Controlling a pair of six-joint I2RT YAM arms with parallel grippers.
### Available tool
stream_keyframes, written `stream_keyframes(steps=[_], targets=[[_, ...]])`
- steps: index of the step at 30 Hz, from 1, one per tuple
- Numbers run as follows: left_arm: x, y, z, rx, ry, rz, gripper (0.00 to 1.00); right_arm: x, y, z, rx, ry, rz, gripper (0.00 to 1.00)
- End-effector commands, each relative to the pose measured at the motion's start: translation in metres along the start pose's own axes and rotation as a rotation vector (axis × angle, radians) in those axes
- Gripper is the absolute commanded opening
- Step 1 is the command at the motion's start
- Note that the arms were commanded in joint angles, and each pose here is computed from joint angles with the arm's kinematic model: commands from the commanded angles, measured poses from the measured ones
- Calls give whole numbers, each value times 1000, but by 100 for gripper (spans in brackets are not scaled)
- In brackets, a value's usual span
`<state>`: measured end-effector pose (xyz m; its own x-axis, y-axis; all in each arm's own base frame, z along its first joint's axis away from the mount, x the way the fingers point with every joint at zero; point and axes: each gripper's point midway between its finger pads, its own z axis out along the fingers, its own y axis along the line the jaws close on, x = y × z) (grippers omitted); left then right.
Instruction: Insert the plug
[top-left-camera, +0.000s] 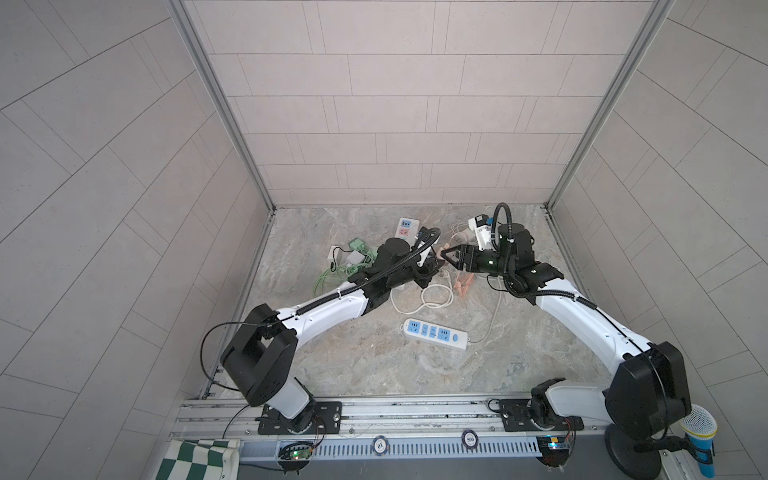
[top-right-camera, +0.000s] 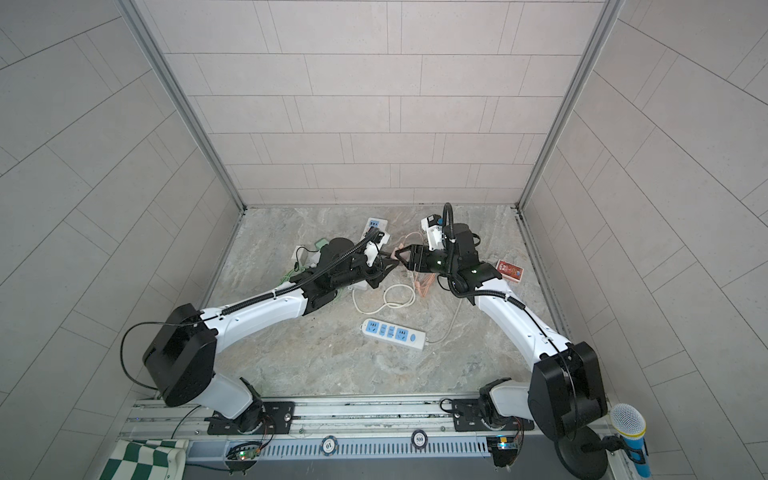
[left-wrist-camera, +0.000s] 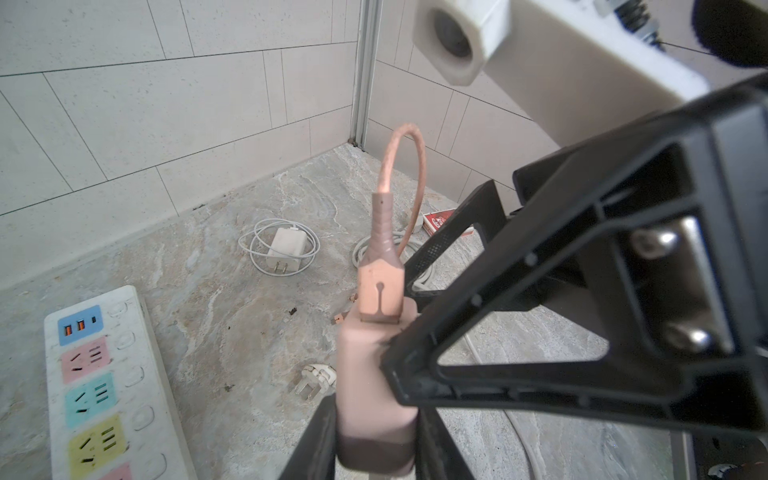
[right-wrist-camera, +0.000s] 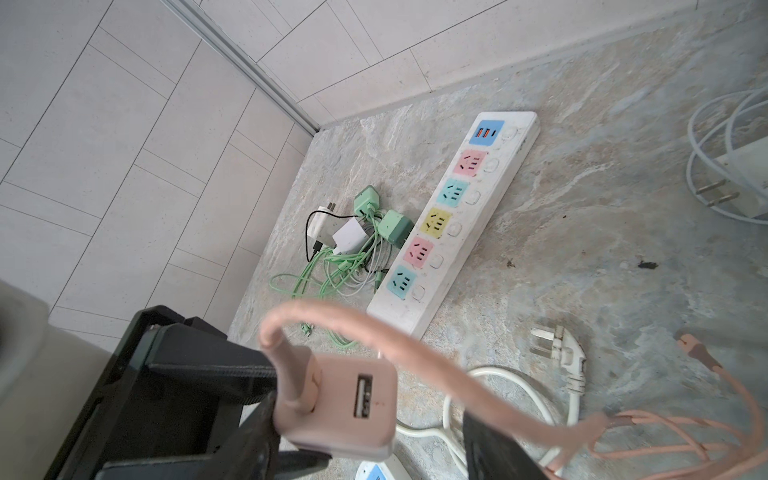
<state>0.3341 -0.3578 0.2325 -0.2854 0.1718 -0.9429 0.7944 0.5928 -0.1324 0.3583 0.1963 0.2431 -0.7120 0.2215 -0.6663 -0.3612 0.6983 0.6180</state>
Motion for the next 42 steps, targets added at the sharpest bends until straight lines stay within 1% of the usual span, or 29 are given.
stream_keyframes(steps=[1,8,16,22,27,28,32,35,36,39,42], targets=[[-19,-8,-9,9,-65,40,0,-15,16,0,-43,-33,-20,66],[-18,-7,-8,1,-62,50,0,-9,19,7,-55,0,-20,59],[-19,-7,-9,-7,-62,60,0,2,9,8,-18,30,-23,58],[-18,-7,-9,-4,-57,64,0,2,9,9,-22,32,-22,48],[-16,-7,-8,-4,-51,63,0,2,9,11,-28,37,-25,32],[-15,-5,-8,-15,-49,60,3,2,9,10,-28,36,-27,30],[-15,-1,-11,-41,-51,51,28,4,4,8,8,30,-40,25],[-16,-1,-16,-45,-54,44,30,5,-1,6,35,29,-46,24],[-15,-1,-16,-45,-54,41,32,5,-1,6,36,29,-47,23],[-17,-5,-19,-30,-50,33,47,4,-4,4,55,20,-52,23],[-17,-8,-26,-17,-56,18,53,5,-8,-2,88,6,-75,22]])
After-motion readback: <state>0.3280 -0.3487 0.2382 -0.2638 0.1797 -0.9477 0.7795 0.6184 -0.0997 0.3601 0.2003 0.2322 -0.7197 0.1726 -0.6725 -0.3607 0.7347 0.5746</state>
